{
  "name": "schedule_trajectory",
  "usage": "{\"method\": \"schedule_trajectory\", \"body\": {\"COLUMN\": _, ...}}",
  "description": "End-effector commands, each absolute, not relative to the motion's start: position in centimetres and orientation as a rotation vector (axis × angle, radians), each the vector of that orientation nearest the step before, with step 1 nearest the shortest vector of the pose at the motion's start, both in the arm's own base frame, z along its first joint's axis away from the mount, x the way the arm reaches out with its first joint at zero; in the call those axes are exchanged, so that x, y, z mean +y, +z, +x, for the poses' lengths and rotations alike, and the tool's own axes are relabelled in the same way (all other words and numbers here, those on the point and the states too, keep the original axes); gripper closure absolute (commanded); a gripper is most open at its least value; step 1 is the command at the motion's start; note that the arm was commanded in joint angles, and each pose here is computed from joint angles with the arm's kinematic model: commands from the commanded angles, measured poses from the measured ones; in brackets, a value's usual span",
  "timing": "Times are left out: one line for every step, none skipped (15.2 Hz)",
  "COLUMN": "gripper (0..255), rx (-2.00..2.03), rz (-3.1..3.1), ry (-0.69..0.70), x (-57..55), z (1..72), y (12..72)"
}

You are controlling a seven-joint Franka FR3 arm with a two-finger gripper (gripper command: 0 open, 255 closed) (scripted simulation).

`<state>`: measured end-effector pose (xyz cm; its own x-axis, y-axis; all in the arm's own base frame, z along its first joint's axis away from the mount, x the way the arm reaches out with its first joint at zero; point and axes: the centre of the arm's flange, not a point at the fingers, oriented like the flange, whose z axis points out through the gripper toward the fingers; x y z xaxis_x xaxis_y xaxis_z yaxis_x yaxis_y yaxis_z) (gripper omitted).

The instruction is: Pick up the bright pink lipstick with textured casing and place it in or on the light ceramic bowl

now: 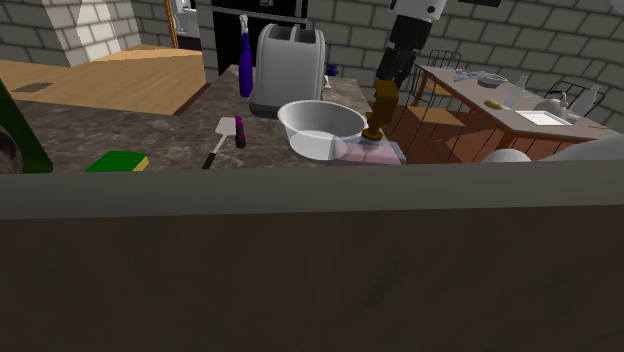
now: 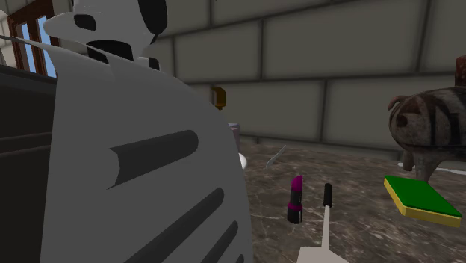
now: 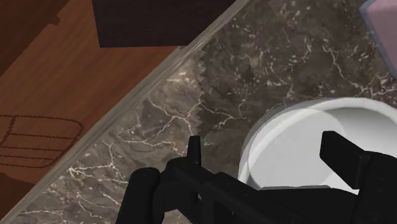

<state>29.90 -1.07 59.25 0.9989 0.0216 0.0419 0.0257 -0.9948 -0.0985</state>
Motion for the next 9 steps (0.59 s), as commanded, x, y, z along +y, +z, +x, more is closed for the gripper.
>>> {"method": "schedule_trajectory", "body": {"gripper": 0, "rx": -0.036, "rz": -3.042, "ry": -0.062, "x": -1.1, "z": 29.9, "y": 59.2}}
{"method": "schedule_trajectory", "body": {"gripper": 0, "rx": -0.047, "rz": -3.047, "ry": -0.050, "x": -0.1, "z": 31.0, "y": 59.3}}
{"method": "schedule_trajectory", "body": {"gripper": 0, "rx": -0.058, "rz": -3.052, "ry": -0.037, "x": 0.9, "z": 32.1, "y": 59.3}}
{"method": "schedule_trajectory", "body": {"gripper": 0, "rx": -0.069, "rz": -3.057, "ry": -0.025, "x": 1.9, "z": 33.1, "y": 59.3}}
{"method": "schedule_trajectory", "body": {"gripper": 0, "rx": -0.080, "rz": -3.062, "ry": -0.012, "x": 2.9, "z": 34.2, "y": 59.3}}
{"method": "schedule_trajectory", "body": {"gripper": 0, "rx": -0.091, "rz": -3.067, "ry": 0.000, "x": 4.0, "z": 35.2, "y": 59.2}}
{"method": "schedule_trajectory", "body": {"gripper": 0, "rx": -0.102, "rz": -3.072, "ry": 0.013, "x": 5.0, "z": 36.3, "y": 59.2}}
{"method": "schedule_trajectory", "body": {"gripper": 0, "rx": -0.113, "rz": -3.076, "ry": 0.025, "x": 6.0, "z": 37.3, "y": 59.1}}
{"method": "schedule_trajectory", "body": {"gripper": 0, "rx": -0.124, "rz": -3.081, "ry": 0.038, "x": 7.1, "z": 38.4, "y": 59.1}}
